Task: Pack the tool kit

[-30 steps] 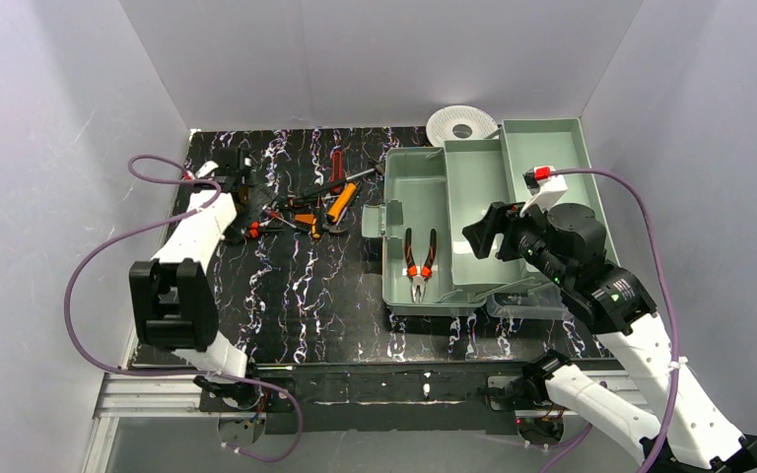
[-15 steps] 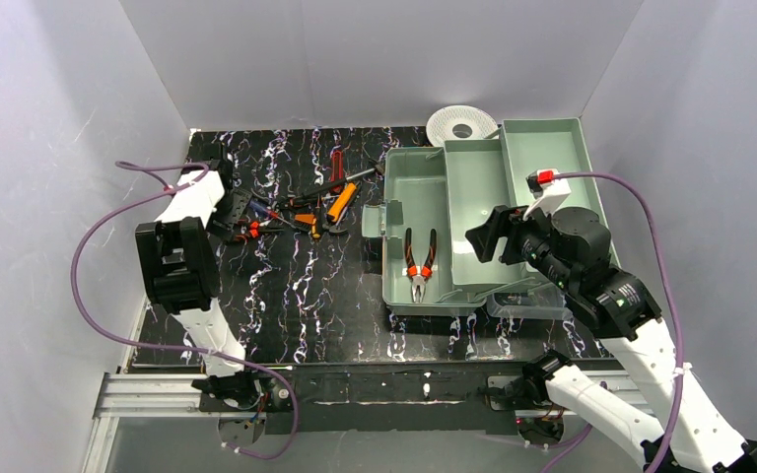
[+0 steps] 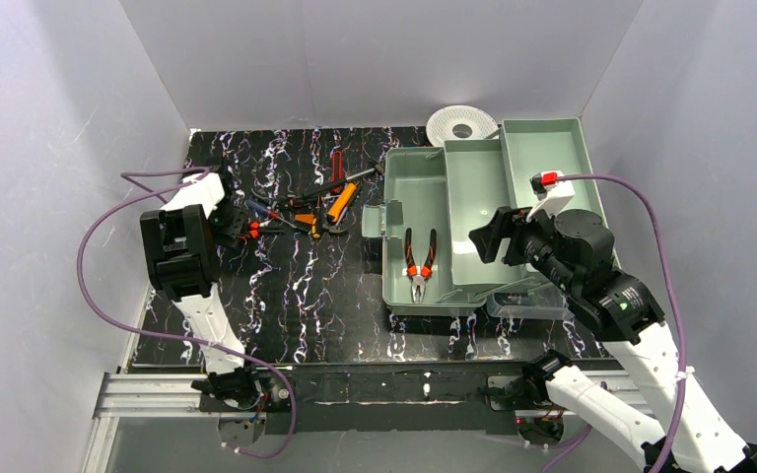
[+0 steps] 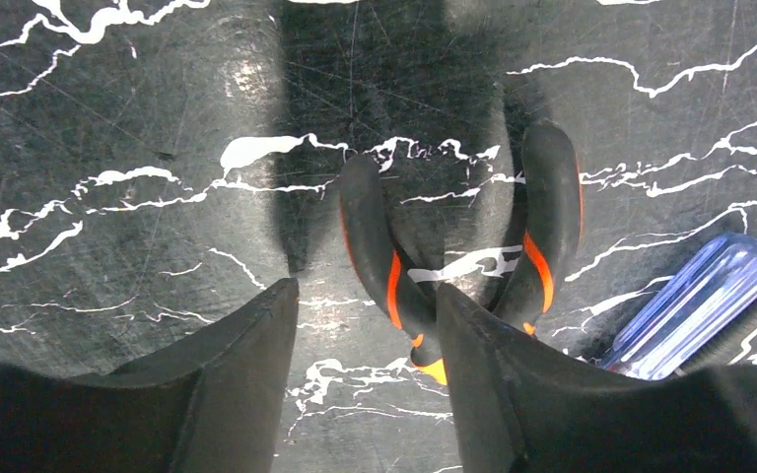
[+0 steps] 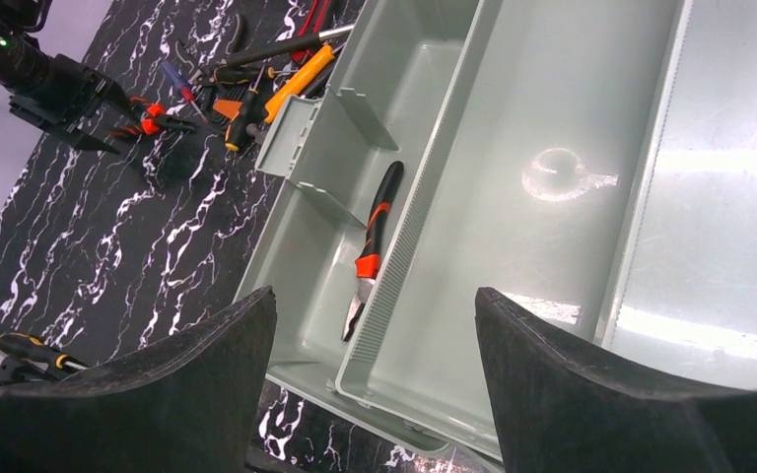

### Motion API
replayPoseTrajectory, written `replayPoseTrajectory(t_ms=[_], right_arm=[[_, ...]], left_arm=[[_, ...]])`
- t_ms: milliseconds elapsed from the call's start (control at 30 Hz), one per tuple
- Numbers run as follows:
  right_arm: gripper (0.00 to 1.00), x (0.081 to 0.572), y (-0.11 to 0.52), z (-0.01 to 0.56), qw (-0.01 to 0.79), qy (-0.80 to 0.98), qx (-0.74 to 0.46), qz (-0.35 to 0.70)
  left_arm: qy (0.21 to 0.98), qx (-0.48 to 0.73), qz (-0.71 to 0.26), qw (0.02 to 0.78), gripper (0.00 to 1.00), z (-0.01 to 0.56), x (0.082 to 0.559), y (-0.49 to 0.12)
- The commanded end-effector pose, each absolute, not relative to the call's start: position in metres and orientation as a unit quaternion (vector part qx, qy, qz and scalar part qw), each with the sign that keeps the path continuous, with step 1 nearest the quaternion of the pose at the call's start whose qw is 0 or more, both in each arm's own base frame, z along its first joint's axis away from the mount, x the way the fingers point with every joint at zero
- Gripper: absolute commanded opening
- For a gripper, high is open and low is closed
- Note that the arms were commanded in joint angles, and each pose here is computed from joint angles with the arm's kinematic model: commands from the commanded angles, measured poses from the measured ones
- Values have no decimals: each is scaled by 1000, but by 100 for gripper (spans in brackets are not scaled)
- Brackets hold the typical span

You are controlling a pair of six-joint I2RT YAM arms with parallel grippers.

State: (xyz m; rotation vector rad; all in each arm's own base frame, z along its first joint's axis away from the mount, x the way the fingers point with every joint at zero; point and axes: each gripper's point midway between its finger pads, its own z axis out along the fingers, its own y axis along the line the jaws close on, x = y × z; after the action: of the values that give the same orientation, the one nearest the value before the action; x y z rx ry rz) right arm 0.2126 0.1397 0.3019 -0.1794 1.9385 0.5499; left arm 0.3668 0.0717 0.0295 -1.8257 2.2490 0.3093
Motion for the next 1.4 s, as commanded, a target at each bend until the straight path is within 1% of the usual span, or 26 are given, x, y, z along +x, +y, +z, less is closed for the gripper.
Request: replayPoseTrajectory(t_ms=[0,33,67,100,133,167,200,400,500,567,633,700,767,867,933,1100,1200,1367], right_arm=[[81,211,135,324,559,793,-67,234],[81,210,135,324,558,793,-67,236],[81,210,135,324,558,793,-68,237],[81,210,135,323,557,793,-67,237],[81,209,134,322,557,794,-67,236],[81,209,134,320,556,795,-66,235],[81,209,133,320,556,795,-66,234],[81,211,133,320,558,794,-65,232],[81,214,138,318,556,794,-69,237],[81,217,145,316,551,794,-76,245],[81,219,152,315,544,795,-82,255],[81,221,157,315,538,797,-86,261],[81,222,161,313,533,798,-90,266],[81,223,166,309,524,801,-96,271],[81,224,170,307,519,803,-100,276],[80,224,174,306,515,802,-104,283],[80,224,173,308,520,799,-104,283],[80,223,168,307,529,796,-100,276]], left_arm=[[757,-641,109,70,49,11,349,71],[757,-642,103,63,46,8,348,69],[757,-643,100,59,39,7,347,68],[758,-642,100,59,29,8,345,68],[757,-643,98,65,17,11,345,69],[757,-643,95,73,6,15,344,68],[756,-643,91,84,0,20,344,69],[764,-624,67,150,0,67,341,67],[782,-590,25,198,0,100,352,51],[803,-543,-13,246,0,129,367,31],[819,-481,-67,306,0,165,386,5],[840,-387,-153,347,0,196,400,-45],[841,-303,-254,368,0,219,406,-92],[826,-206,-378,365,0,248,401,-153],[827,-152,-419,343,0,254,389,-186],[823,-38,-469,318,0,264,359,-248],[810,7,-497,312,0,274,346,-274],[773,79,-541,323,0,298,328,-307]])
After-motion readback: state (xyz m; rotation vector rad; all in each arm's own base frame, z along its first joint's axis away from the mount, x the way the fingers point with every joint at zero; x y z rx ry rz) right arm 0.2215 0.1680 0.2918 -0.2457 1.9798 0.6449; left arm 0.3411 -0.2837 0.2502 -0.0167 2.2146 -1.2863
